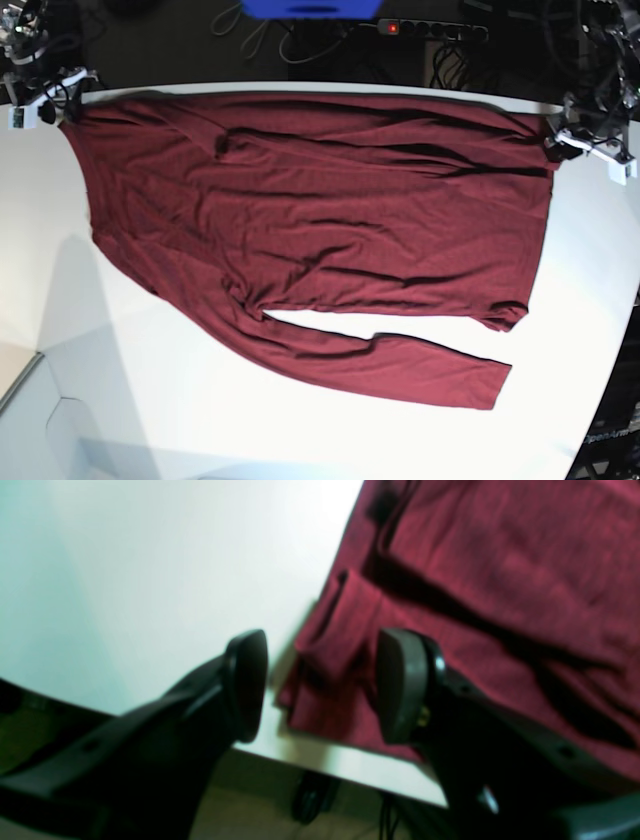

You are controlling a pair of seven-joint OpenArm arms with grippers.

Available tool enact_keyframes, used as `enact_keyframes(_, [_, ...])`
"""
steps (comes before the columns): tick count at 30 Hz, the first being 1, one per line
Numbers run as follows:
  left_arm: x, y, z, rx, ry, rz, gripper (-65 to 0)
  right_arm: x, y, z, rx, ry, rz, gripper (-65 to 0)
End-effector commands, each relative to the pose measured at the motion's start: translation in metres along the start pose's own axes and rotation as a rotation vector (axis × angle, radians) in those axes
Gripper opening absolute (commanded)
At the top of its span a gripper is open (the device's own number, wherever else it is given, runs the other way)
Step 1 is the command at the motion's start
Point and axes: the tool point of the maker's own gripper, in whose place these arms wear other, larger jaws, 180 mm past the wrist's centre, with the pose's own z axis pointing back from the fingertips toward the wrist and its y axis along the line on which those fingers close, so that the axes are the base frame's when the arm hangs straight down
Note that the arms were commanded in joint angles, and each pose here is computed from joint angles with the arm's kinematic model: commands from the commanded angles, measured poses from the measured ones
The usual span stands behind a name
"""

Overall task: Layout the t-shirt on the table in an organized manner, then fold the t-shirt properly
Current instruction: 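Pull both held corners away from the shirt body, unfolding it flat, then release both corners and move both grippers along the shirt sides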

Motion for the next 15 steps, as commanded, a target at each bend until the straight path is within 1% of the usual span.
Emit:
enact_keyframes(1, [0.013,0.005,0.007,0.010,-0.042,0.003,-31.3,0.012,-0.007,0.003,-0.011,-0.037,0.017,-33.7])
enact_keyframes(4, [0.019,0.016,0.013,0.034,-0.072,0.036,-31.3,0.012,-0.006,0.003,-0.010,-0.038,0.016,-33.1])
enact_keyframes(8, [0.023,0.017,0.015,0.036,-0.079,0.030,-31.3,0.020,-0.002,-0.002,-0.011,-0.066,-0.008,-32.8])
enact_keyframes(15, [0.038,0.003,0.023,0.014,-0.128,-0.009,-31.3,0.020,-0.001,-0.002,-0.012,-0.070,-0.013,-24.4])
